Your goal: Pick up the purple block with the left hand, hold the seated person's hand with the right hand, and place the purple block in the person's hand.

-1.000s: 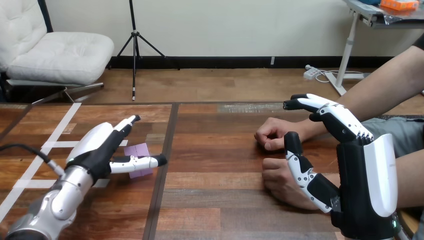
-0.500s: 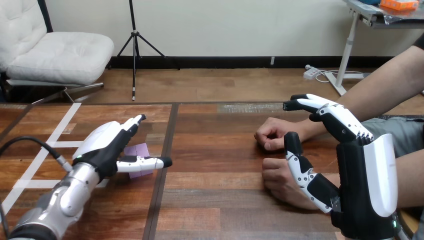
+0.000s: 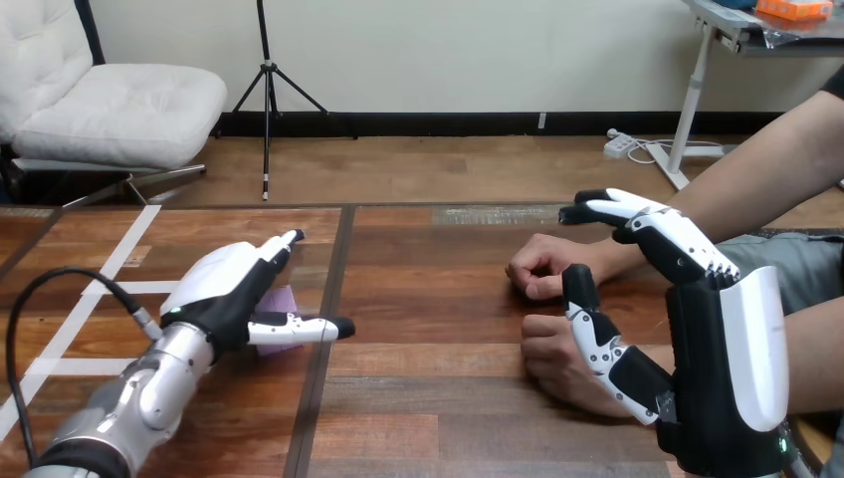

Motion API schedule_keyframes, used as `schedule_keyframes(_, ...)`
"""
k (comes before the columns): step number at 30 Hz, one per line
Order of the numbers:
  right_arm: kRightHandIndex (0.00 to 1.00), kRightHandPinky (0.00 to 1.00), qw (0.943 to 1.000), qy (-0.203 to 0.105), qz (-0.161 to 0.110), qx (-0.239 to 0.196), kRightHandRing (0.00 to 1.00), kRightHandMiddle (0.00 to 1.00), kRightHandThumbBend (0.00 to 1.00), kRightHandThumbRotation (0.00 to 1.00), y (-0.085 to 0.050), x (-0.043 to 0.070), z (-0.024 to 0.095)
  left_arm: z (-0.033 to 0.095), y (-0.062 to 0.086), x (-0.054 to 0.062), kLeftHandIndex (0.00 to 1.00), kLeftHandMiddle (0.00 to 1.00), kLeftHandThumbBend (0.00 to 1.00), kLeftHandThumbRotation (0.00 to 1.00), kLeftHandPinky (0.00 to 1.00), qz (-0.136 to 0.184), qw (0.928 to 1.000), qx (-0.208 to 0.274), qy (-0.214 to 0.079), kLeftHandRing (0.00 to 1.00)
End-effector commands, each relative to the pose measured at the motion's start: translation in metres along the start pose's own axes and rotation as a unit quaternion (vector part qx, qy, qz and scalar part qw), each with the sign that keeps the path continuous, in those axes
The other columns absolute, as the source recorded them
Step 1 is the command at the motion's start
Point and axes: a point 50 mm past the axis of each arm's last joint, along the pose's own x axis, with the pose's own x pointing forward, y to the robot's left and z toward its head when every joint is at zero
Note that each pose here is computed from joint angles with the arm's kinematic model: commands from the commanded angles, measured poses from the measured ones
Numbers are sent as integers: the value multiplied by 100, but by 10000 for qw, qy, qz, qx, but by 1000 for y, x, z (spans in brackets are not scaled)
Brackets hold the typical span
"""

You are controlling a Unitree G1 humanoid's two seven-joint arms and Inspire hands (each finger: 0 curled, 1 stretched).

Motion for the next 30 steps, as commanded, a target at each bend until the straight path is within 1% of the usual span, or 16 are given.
schedule_keyframes(1,64,62,9990,-377,-232,4,73,73,30,0,-7,14,9,21,25,16,99,98,93,68,93,386,9985,233,-309,97)
schedule_keyframes(14,64,62,9990,-410,-203,-10,73,73,30,0,-6,13,8,25,21,20,100,99,91,67,95,276,9978,540,-250,98)
schedule_keyframes(30,64,61,9991,-387,-199,-23,73,73,30,0,-7,12,8,26,18,22,99,97,87,65,92,202,9958,871,-182,95)
